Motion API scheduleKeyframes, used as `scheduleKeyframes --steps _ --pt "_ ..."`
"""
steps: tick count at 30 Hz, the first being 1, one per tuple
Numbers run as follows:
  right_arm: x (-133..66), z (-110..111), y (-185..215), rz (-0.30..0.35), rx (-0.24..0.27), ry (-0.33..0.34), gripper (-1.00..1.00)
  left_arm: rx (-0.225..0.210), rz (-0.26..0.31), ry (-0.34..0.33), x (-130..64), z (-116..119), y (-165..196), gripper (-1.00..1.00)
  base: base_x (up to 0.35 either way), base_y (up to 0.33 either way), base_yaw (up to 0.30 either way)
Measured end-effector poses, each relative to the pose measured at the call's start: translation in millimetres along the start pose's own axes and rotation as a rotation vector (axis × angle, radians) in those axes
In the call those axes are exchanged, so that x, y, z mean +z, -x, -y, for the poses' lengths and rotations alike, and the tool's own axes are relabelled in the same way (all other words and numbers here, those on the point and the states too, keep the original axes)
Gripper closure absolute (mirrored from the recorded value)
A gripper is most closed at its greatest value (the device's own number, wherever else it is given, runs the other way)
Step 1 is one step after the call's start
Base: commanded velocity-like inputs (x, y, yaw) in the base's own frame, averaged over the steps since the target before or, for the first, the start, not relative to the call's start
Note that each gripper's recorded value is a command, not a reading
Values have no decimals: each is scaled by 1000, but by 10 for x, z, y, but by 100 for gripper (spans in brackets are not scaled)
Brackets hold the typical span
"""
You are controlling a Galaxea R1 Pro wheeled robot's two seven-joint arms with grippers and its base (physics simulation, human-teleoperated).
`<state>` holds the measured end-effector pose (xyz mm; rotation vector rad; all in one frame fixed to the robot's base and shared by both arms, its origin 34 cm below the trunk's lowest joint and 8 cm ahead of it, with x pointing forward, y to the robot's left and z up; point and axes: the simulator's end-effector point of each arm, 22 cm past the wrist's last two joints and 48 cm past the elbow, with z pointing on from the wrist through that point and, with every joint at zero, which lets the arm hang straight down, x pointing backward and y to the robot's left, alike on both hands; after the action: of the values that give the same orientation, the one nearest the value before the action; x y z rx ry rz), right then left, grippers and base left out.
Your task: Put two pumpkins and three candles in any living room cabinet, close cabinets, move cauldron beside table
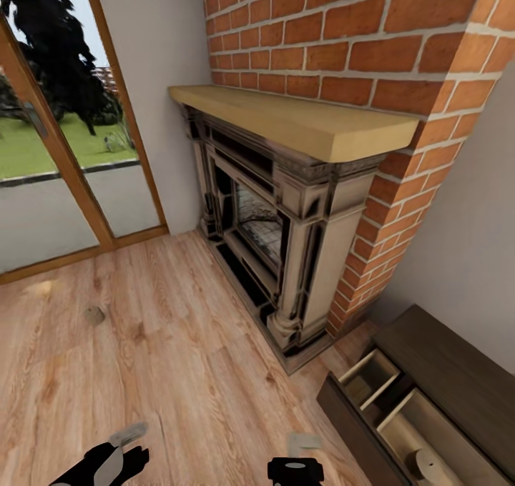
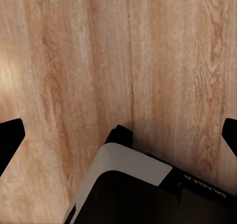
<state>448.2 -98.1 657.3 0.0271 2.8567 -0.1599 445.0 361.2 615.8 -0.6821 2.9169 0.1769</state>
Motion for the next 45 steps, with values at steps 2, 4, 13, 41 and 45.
scheduleKeyframes --steps 2,4,13,41,45 --pt "0 -1 -1 0 0 0 -100 0 -1 0 2 -2 -9 -100 4 2 292" --pt "0 0 0 0 0 0 -100 -1 -1 0 1 -5 -7 -100 2 1 292" --pt "-7 0 15 5 -1 0 -100 -2 0 0 -6 -1 -3 -100 0 0 287" --pt "-67 -21 101 35 -17 3 -100 -3 17 -7 -64 16 56 -100 6 0 272" --pt "-75 -23 114 38 -18 3 -100 -4 20 -9 -73 20 69 -100 143 28 270"
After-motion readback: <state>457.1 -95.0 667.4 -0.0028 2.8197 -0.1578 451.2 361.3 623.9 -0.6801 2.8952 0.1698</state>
